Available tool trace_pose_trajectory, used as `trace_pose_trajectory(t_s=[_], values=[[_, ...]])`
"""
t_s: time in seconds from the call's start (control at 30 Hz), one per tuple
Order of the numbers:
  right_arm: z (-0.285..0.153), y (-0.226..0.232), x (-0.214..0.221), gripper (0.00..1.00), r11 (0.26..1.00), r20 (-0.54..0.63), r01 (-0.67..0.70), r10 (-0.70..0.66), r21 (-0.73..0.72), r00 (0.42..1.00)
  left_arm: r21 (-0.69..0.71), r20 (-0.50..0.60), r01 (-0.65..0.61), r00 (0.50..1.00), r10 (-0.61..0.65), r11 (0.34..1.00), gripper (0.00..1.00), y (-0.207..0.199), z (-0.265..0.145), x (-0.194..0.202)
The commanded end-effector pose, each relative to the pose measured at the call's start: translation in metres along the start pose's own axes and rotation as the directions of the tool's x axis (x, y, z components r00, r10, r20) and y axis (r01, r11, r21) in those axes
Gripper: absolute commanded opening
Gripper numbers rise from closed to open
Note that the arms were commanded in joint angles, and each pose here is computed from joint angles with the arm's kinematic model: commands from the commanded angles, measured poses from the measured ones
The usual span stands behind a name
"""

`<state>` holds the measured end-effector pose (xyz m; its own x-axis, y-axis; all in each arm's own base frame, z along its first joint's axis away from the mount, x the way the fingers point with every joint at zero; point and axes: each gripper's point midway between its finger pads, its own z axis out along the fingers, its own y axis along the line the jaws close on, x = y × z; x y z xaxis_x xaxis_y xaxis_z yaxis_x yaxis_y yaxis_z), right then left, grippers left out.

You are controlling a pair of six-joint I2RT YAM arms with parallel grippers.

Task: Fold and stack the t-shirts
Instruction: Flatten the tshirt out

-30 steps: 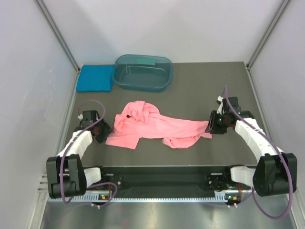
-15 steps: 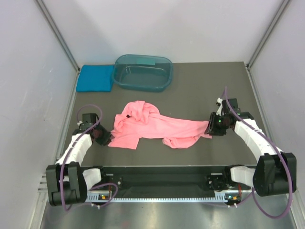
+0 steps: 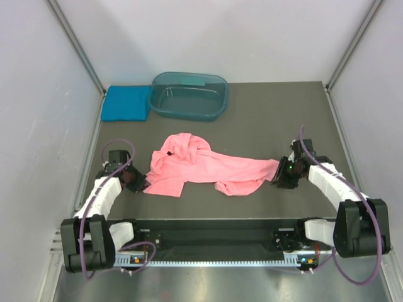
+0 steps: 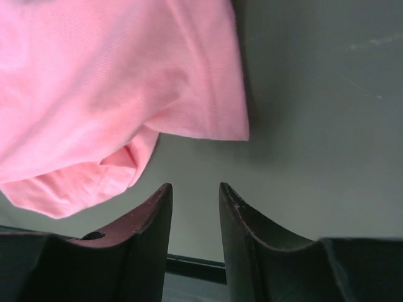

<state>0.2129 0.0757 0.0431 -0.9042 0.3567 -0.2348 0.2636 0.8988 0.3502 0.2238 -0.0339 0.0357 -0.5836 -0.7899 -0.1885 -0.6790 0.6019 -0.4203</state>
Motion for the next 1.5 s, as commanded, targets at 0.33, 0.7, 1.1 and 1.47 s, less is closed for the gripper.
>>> trace_pose_trajectory(t_s=[0.33, 0.7, 1.1, 1.47], values=[[0.023, -0.037, -0.035, 0.34, 0.951, 0.13, -0.309, 0.308, -0.016, 0.942, 0.092, 0.031, -0.064, 0.998, 0.061, 0.994, 0.0, -0.034, -0.019, -0.02], [0.034, -0.034, -0.013, 0.4, 0.925, 0.046, -0.378, 0.379, -0.032, 0.924, 0.108, 0.014, -0.068, 0.998, 0.067, 0.992, 0.0, -0.041, -0.022, -0.02], [0.031, -0.041, 0.004, 0.4, 0.904, 0.038, -0.427, 0.427, 0.008, 0.904, 0.131, 0.021, -0.073, 0.997, 0.071, 0.989, 0.0, -0.053, -0.026, -0.027], [0.047, -0.056, -0.013, 0.33, 0.878, 0.075, -0.477, 0.474, 0.026, 0.877, 0.134, 0.009, -0.075, 0.997, 0.074, 0.988, 0.0, -0.053, -0.029, -0.025]])
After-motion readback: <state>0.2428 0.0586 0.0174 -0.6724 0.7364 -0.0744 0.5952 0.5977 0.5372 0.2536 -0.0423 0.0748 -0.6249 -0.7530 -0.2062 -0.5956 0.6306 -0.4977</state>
